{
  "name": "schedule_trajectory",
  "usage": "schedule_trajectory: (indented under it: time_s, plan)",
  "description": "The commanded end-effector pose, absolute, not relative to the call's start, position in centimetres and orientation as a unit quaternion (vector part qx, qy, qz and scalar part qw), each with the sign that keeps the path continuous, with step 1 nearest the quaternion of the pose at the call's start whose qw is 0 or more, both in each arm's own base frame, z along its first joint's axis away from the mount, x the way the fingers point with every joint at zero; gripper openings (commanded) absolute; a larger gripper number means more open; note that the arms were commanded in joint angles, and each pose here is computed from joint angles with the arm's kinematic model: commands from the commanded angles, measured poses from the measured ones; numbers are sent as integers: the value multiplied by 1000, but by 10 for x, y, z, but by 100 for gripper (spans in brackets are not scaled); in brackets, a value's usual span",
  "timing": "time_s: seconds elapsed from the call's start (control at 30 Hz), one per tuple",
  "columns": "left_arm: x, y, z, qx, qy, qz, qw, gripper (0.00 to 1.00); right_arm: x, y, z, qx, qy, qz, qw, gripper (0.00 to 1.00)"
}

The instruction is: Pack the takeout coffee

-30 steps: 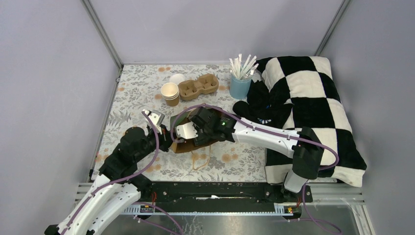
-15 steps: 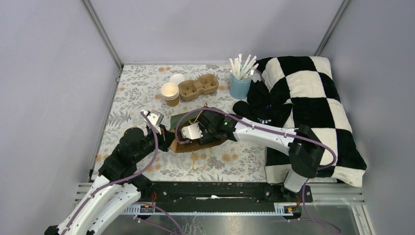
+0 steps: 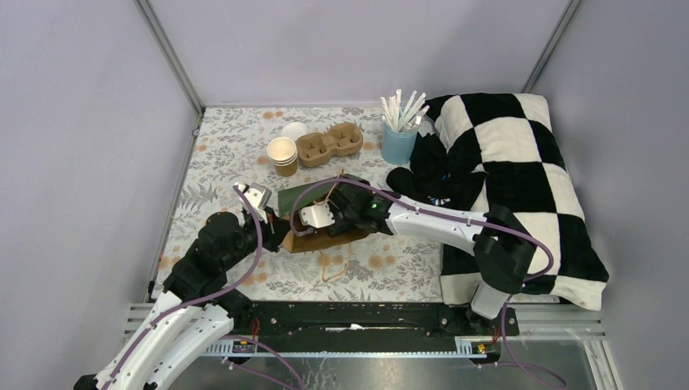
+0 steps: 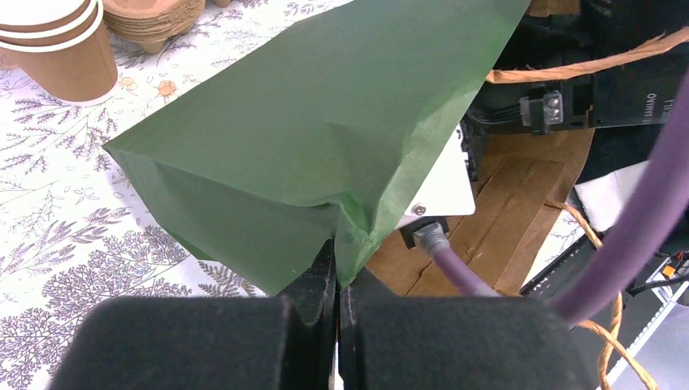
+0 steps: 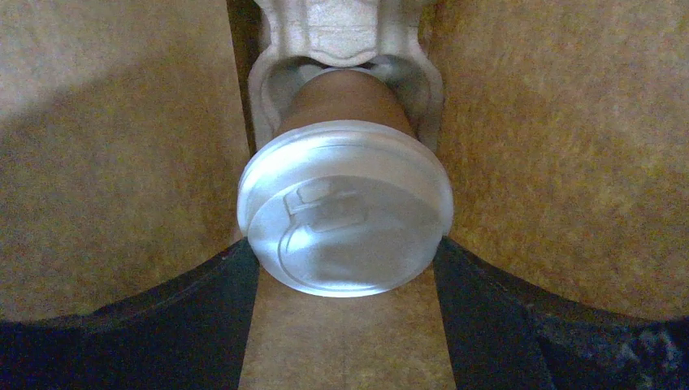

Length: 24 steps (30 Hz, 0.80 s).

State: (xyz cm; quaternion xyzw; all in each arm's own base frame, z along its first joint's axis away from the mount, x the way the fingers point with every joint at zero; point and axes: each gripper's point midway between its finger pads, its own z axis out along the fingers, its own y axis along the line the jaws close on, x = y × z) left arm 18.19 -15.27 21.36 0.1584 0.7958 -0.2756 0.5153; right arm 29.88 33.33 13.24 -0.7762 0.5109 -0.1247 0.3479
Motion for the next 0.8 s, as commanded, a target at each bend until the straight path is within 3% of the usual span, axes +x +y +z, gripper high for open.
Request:
schedule_trajectory:
  time_s: [0.0,0.53,0.77]
  plan:
    - [183,-159,233,169,774,-292,536,0,321,341,147,-741,533,-143,382,29]
    - [180,-166,239,178,773,-311,525,0,312,349,155,-701,563,-138,416,28]
    - [180,-169,237,176,776,-317,517,0,324,362,120,-636,630,-122,429,27]
